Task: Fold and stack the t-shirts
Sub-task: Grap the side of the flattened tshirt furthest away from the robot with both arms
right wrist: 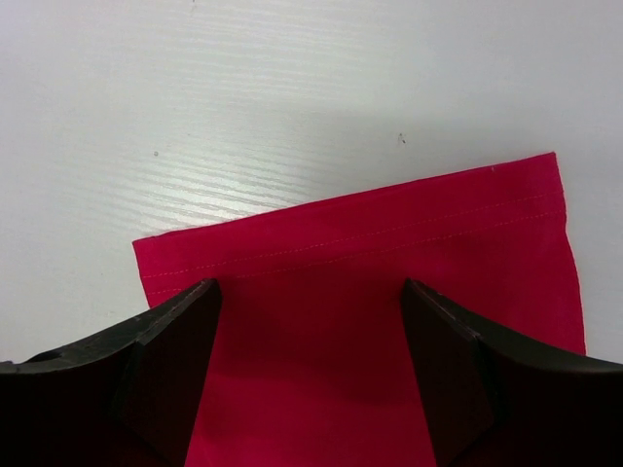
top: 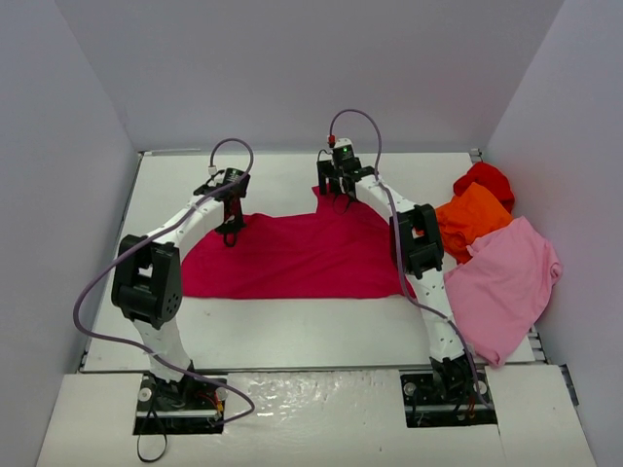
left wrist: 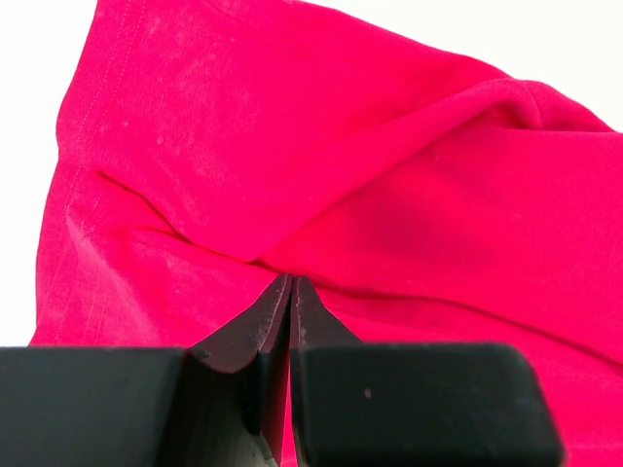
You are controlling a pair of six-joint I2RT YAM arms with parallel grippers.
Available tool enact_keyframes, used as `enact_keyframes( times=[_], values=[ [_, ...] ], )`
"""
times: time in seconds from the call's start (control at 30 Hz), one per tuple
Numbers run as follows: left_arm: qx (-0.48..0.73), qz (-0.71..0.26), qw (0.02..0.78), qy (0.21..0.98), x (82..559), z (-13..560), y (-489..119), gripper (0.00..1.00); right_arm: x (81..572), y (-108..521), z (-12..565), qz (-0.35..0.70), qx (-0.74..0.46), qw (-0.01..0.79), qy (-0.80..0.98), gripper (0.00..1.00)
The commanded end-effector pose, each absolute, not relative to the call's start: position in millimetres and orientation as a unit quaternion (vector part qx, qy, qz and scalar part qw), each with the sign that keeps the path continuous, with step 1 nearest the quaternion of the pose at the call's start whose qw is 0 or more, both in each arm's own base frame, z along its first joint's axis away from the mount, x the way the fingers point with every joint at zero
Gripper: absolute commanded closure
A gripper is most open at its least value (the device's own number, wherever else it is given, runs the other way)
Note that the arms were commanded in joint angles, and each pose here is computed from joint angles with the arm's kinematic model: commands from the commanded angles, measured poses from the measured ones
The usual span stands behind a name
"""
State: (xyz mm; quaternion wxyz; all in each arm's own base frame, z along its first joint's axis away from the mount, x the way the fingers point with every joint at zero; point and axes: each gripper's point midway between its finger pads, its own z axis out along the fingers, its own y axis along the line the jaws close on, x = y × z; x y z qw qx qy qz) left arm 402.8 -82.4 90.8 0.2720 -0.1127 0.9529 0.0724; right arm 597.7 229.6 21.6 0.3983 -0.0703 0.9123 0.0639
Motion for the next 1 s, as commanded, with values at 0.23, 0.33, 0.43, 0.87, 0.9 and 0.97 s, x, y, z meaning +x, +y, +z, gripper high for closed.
enact_keyframes(
  times=[0.23, 0.33, 0.43, 0.87, 0.9, 0.97],
  values=[
    [-0.11, 0.067, 0.294, 0.947, 416.5, 96.6, -83.8, 1.0, 604.5, 216.2, 14.4, 0.022, -0.073, 0.407, 0.91, 0.32],
    [-0.109, 0.065, 0.295, 0.947, 417.6, 96.1, -84.9, 1.0, 604.0, 206.8, 10.6, -0.001, -0.064, 0.407, 0.911, 0.31],
    [-0.109, 0.066, 0.297, 0.946, 419.3, 96.3, -84.9, 1.0, 609.7, 198.6, 17.8, -0.014, -0.047, 0.42, 0.906, 0.31],
    [-0.11, 0.094, 0.334, 0.931, 453.1, 109.3, -79.6, 1.0, 604.8, 187.7, -1.3, -0.024, -0.028, 0.407, 0.913, 0.84],
    [-0.111, 0.096, 0.337, 0.93, 455.6, 110.2, -79.0, 0.99, 603.4, 186.5, -4.2, -0.025, -0.027, 0.404, 0.914, 0.88],
    [-0.114, 0.105, 0.344, 0.926, 463.0, 111.3, -74.6, 0.94, 598.9, 184.2, -10.8, -0.026, -0.026, 0.397, 0.917, 0.96]
  ],
)
